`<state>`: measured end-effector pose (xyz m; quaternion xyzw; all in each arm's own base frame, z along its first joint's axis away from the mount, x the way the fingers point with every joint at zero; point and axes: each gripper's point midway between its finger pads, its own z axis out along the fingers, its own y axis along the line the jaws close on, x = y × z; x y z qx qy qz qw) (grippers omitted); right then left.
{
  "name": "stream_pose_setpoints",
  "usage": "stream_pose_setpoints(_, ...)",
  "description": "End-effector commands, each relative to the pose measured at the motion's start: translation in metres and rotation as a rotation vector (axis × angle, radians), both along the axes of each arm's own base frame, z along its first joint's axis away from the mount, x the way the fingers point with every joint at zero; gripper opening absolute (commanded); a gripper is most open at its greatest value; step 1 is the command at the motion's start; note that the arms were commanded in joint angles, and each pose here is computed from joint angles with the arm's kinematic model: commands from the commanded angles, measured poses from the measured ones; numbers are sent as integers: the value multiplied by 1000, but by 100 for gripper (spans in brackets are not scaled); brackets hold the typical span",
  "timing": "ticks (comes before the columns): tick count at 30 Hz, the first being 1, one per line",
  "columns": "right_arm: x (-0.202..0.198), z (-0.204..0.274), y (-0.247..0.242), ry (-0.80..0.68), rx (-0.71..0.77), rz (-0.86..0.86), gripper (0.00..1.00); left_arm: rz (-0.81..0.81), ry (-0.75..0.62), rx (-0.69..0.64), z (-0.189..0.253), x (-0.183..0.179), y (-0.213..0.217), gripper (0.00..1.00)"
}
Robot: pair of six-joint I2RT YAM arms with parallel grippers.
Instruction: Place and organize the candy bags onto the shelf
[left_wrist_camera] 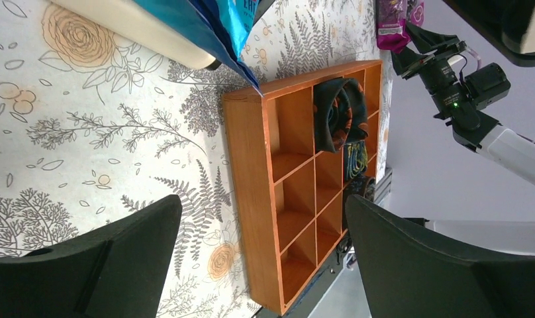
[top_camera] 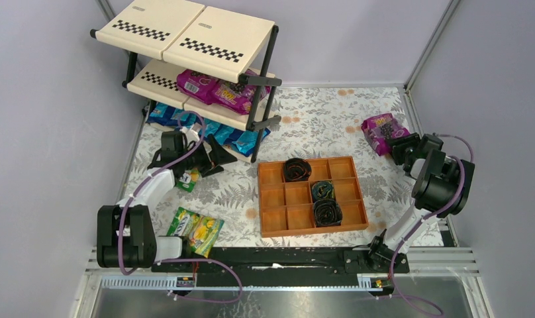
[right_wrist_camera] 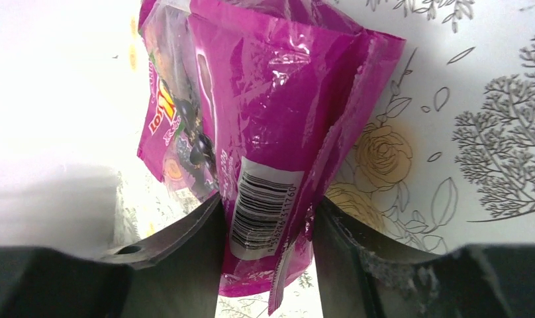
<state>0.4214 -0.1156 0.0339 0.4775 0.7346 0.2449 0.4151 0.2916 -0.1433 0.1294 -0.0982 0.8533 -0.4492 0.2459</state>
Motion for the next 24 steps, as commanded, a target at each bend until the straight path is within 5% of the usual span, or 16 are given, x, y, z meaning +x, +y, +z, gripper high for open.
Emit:
stream_pose_setpoints(1, 11, 19, 11, -92, 29, 64, 50, 27, -135, 54, 24, 12, 8, 99)
stream_pose_setpoints(18, 9, 65, 37, -226, 88, 183, 19, 44, -129, 16, 31, 7, 2, 99)
stream_pose_setpoints(24, 0, 79, 48, -269, 102, 222, 9, -52, -247, -29, 59, -8, -26, 99)
